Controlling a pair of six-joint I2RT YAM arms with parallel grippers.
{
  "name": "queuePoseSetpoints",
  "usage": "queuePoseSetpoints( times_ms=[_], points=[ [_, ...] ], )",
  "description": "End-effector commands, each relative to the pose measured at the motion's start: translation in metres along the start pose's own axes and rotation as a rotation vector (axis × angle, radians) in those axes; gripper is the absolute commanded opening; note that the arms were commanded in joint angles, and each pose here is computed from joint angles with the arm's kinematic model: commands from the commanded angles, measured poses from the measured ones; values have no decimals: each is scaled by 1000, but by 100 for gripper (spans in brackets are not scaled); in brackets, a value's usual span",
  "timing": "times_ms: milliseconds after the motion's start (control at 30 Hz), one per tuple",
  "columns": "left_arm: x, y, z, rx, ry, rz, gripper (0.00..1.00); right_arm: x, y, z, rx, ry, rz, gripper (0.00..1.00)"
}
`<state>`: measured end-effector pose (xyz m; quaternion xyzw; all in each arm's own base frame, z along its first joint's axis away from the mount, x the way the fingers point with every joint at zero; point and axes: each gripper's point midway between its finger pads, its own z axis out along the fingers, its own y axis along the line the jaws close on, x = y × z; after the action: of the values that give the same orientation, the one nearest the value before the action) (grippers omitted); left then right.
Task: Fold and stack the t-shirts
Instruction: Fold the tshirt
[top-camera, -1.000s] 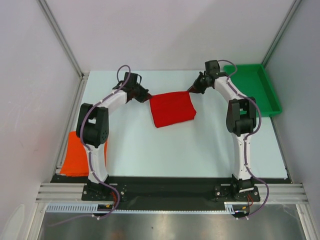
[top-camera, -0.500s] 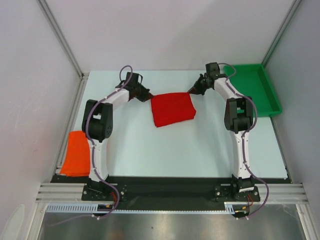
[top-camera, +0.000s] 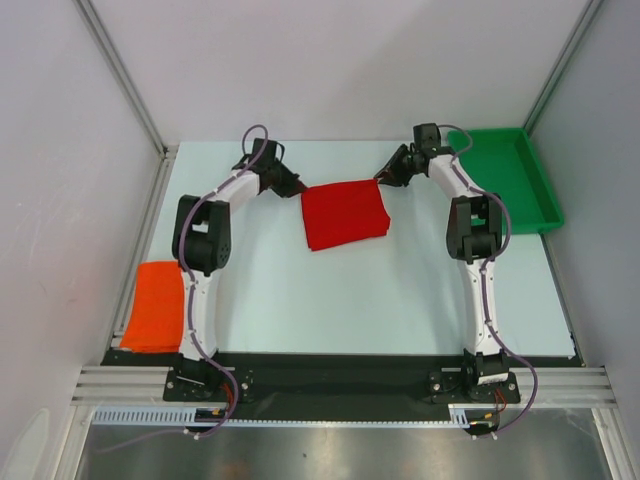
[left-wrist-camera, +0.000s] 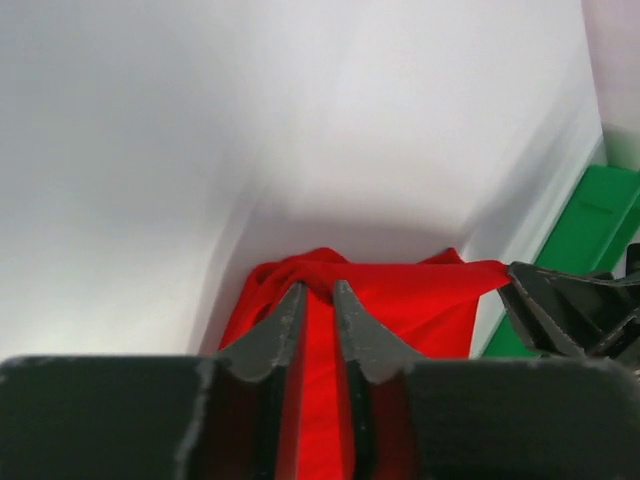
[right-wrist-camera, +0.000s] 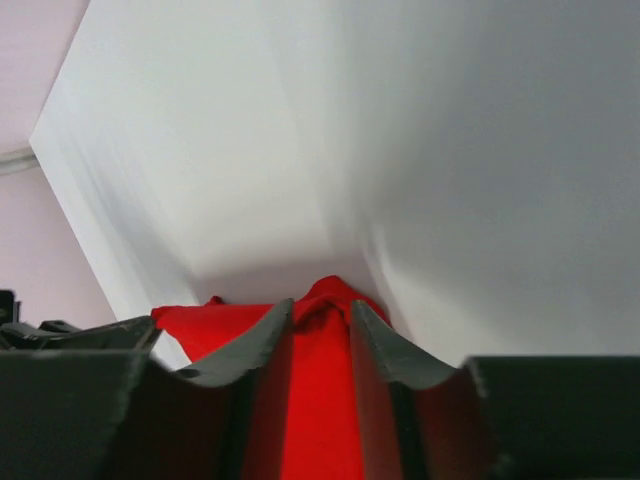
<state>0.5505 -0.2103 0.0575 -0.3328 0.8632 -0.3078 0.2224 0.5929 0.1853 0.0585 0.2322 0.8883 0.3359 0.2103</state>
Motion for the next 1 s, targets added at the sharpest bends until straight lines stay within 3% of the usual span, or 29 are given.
queuePoseSetpoints(
  times_ms=[0, 133, 233, 333, 467, 600, 700, 800, 967],
  points=[
    [-34, -35, -28, 41, -81, 200, 22, -37, 13, -30, -45, -74, -45, 35],
    [-46, -53, -59, 50, -144, 326, 34, -39, 17, -68, -17, -90, -138, 54],
    [-34, -65, -81, 82, -138, 373, 34, -26, 30, -98, -22, -88, -187, 58],
    [-6, -71, -92, 116, -82, 381, 34, -10, 39, -123, -30, -93, -235, 60],
    [64, -71, -90, 211, 98, 383, 29, 31, 52, -134, -129, -14, -265, 61],
    [127, -74, -88, 302, 218, 407, 25, 80, 50, -124, -235, 109, -237, 53],
    [159, -65, -83, 344, 305, 383, 25, 113, 44, -110, -317, 194, -189, 36],
    [172, -50, -72, 329, 344, 368, 25, 127, 27, -91, -363, 239, -157, 28],
    [168, 4, -33, 208, 367, 387, 24, 119, -22, -59, -313, 263, -133, 25]
  ],
)
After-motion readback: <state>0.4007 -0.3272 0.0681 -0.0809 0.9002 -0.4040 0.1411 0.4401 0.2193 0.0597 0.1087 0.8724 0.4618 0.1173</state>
